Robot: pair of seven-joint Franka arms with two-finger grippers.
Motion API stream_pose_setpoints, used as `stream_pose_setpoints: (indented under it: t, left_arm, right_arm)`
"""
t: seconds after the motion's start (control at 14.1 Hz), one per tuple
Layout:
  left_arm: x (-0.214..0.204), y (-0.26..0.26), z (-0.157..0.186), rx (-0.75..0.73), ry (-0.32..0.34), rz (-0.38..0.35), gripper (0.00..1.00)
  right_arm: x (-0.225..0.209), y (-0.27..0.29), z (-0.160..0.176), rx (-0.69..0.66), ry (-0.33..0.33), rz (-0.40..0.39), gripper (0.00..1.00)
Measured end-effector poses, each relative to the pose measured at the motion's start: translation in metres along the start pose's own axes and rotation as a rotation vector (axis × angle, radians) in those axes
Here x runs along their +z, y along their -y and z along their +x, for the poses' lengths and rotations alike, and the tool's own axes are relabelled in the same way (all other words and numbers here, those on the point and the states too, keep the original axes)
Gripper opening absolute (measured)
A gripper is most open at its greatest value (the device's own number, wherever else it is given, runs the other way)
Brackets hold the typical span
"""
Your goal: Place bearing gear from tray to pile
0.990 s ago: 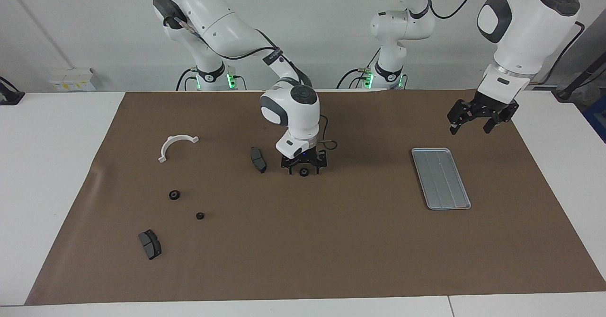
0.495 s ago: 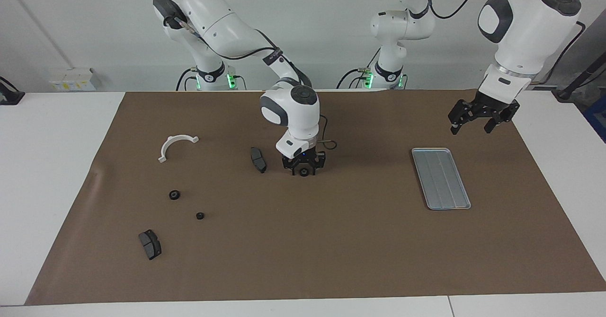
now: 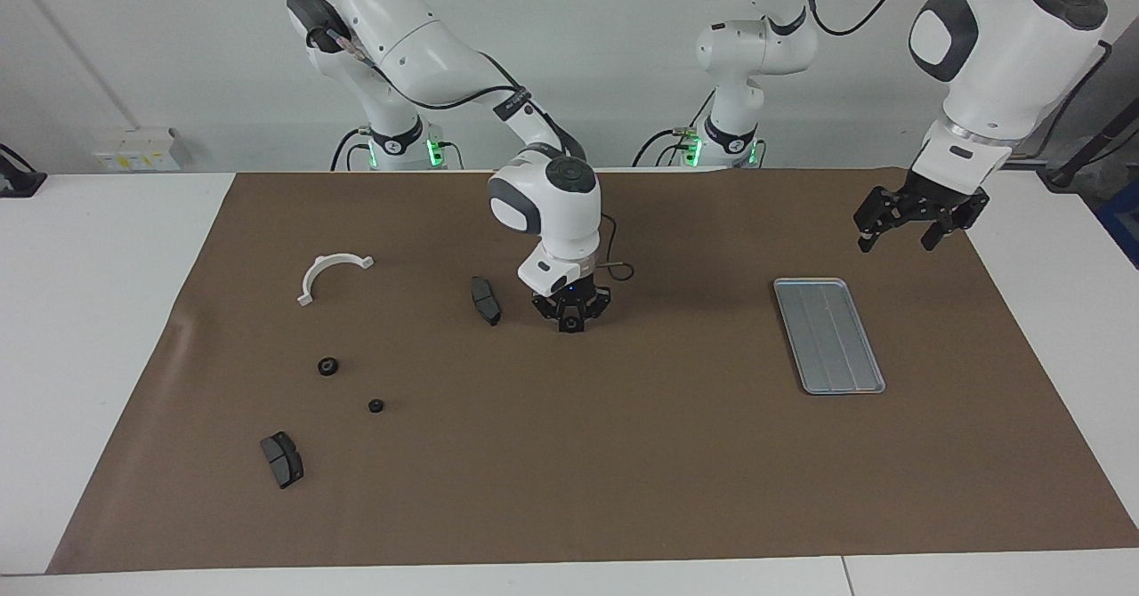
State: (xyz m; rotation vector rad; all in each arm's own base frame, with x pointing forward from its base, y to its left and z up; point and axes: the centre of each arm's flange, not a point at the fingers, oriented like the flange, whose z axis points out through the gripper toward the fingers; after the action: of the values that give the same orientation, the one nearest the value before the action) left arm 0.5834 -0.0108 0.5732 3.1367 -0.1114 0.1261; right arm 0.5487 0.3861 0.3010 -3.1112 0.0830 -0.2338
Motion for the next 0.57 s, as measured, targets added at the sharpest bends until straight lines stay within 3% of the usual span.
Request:
stream_pose_setpoints:
  t: [0.35, 0.57]
  left_arm:
    - [0.012, -0.003, -0.005, 0.007, 0.028, -0.001, 1.0]
    - [0.016, -0.004, -0.009, 0.009, 0.038, -0.003, 1.0]
  right_arm:
    - [-0.079, -0.053, 0.043, 0.046, -0.061, -0.072, 0.35]
    - [-0.117, -0.145, 0.079, -0.008, -0.011, -0.09, 0.35]
